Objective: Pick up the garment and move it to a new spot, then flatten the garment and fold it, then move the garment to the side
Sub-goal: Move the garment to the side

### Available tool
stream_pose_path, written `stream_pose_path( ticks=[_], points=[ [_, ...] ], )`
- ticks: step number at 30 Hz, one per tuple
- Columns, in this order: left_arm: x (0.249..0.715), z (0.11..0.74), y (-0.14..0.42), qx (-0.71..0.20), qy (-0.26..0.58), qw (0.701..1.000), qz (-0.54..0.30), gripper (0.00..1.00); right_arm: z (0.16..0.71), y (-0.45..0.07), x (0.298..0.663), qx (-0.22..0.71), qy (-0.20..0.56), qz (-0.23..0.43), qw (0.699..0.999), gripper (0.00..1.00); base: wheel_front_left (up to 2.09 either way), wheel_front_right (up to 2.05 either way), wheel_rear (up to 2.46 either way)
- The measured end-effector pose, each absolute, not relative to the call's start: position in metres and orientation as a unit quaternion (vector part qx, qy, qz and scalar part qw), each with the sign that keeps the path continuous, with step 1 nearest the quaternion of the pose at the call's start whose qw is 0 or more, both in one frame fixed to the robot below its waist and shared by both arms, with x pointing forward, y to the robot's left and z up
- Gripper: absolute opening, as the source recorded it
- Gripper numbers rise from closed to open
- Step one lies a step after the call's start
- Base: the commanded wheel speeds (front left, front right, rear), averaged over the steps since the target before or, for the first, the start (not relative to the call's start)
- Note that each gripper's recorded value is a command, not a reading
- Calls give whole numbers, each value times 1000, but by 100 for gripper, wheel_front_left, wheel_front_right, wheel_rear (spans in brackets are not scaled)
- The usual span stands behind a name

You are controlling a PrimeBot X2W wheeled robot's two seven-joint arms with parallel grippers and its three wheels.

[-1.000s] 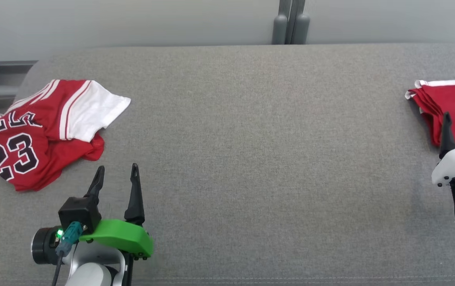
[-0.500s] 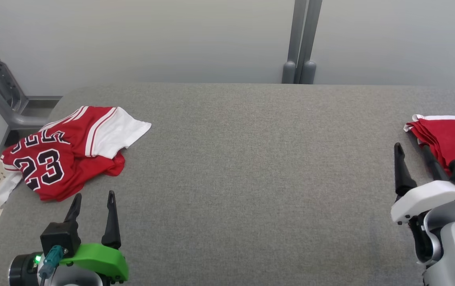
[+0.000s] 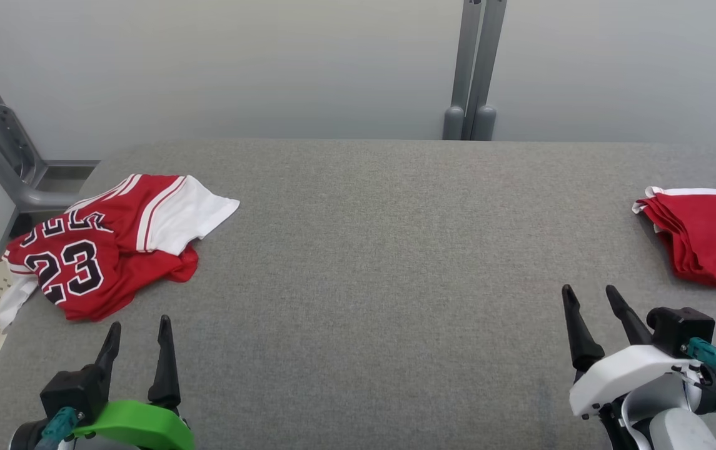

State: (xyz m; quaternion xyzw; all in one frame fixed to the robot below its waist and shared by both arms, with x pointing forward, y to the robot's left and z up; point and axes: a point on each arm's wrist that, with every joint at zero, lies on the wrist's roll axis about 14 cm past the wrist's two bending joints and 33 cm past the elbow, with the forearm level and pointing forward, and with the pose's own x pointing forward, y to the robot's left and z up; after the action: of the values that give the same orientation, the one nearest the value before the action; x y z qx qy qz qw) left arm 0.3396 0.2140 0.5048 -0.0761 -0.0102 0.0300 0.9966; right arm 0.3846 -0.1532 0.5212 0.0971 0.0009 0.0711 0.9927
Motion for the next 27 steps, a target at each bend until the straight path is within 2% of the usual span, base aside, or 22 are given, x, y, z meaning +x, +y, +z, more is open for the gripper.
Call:
stream_pose_path(
  ticks=[8, 14, 27],
  points=[
    [332, 517, 211, -110, -40, 993, 23, 100, 511, -144, 372, 100, 7, 81, 992, 100, 0, 0, 0],
    [314, 493, 207, -102, -13, 994, 22, 100, 490, -138, 360, 85, 33, 90, 992, 100, 0, 0, 0],
    [314, 480, 203, -88, 6, 996, 15, 100, 482, -146, 360, 84, 42, 77, 993, 100, 0, 0, 0]
  ],
)
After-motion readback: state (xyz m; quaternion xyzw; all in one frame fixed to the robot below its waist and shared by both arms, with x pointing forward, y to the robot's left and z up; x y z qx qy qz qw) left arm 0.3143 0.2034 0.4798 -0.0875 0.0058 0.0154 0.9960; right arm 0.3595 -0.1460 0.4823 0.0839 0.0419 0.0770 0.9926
